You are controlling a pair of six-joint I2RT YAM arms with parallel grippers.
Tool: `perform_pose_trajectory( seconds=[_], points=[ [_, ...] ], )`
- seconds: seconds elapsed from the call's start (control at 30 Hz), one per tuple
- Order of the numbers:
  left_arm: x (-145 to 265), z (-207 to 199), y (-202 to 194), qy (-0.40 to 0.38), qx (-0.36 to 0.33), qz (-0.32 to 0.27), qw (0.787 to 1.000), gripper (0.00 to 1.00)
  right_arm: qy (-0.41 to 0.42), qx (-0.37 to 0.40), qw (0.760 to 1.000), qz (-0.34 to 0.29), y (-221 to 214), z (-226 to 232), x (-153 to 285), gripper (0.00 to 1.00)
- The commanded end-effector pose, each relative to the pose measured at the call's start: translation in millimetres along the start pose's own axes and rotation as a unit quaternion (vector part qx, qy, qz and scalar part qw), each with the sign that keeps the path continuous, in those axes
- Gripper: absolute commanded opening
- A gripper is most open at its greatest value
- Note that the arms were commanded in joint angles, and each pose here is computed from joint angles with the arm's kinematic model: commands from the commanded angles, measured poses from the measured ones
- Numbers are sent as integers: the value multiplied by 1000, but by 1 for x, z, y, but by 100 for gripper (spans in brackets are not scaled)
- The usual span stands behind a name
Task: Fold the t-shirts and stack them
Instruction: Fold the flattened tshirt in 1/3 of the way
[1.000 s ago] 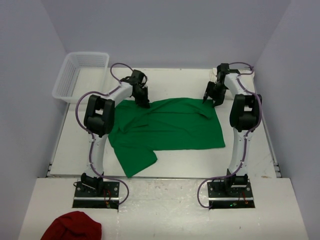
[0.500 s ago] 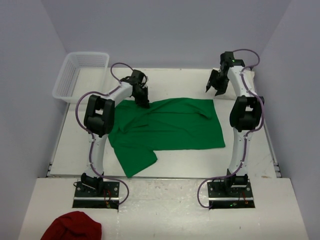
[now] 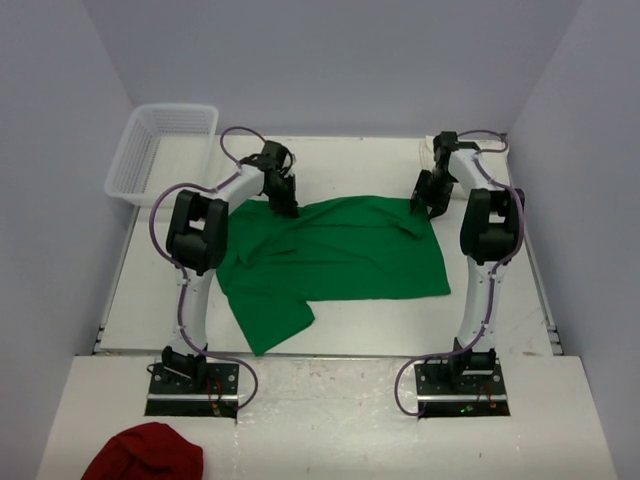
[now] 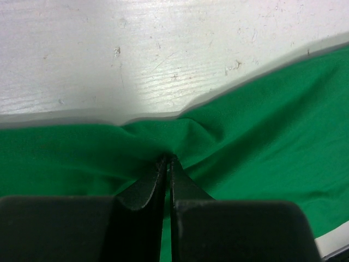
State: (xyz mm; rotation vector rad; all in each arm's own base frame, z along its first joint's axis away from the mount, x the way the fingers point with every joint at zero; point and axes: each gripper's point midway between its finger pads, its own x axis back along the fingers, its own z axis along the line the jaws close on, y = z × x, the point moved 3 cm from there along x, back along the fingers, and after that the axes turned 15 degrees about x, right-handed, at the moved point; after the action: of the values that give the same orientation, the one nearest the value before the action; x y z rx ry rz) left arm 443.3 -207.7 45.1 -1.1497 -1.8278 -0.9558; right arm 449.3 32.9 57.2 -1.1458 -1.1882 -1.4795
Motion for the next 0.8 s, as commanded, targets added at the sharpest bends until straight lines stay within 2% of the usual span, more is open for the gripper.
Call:
perform_pose_trajectory(
  seconds=[0.0, 0.4, 0.77],
  points=[
    [14, 10, -9, 19, -11, 14, 1000, 6, -7, 3, 998, -61, 11, 4, 27, 54],
    [28, 4, -9, 9, -15, 8, 1000, 6, 2, 9, 998, -70, 18, 9, 19, 51],
    [14, 7, -10, 8, -11, 17, 1000, 6, 16, 19, 998, -65, 23, 18, 18, 47]
  ],
)
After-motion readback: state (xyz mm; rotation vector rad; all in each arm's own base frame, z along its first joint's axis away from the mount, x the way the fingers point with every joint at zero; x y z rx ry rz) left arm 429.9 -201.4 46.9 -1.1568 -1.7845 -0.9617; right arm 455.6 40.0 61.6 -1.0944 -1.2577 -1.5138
